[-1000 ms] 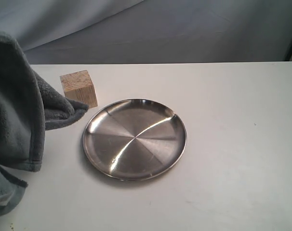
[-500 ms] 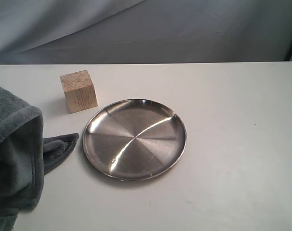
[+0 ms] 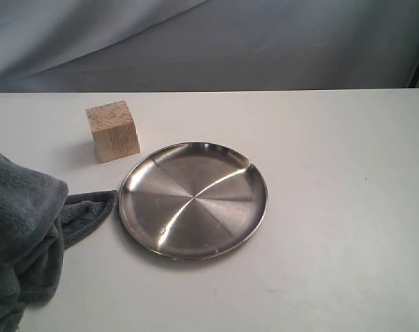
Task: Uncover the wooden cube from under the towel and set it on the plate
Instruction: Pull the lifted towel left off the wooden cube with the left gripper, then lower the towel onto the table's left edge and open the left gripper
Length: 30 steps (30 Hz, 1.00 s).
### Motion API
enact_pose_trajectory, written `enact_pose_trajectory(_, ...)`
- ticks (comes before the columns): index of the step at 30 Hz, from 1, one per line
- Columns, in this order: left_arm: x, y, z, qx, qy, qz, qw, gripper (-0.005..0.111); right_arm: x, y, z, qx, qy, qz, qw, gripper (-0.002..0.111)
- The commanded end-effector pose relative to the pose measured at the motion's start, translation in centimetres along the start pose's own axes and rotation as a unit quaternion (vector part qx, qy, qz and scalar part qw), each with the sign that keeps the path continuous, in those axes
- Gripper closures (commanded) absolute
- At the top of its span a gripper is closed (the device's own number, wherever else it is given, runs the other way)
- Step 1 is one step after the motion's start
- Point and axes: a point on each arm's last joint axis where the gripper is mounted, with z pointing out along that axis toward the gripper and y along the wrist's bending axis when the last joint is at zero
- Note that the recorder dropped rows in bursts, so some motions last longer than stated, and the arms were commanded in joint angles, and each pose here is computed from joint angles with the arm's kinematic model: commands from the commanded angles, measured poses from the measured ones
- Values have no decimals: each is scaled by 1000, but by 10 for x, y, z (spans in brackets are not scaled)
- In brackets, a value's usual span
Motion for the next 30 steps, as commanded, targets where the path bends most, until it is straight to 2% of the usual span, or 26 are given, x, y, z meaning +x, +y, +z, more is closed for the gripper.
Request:
enact_pose_trajectory(1, 9, -1, 5, 13, -13, -17, 1000, 107, 1, 0, 0, 0, -2, -6, 1000, 108)
enact_pose_trajectory(7, 17, -2, 24, 12, 15, -16, 1000, 107, 1, 0, 0, 0, -2, -6, 1000, 108)
enact_pose_trajectory(19, 34, -7, 96, 19, 74, -2, 997, 107, 1, 0, 0, 0, -2, -6, 1000, 108)
enact_pose_trajectory(22, 43, -7, 111, 17, 100, 16, 995, 107, 1, 0, 0, 0, -2, -6, 1000, 108)
enact_pose_trajectory(30, 65, -6, 135, 10, 161, 19, 987, 107, 1, 0, 0, 0, -2, -6, 1000, 108)
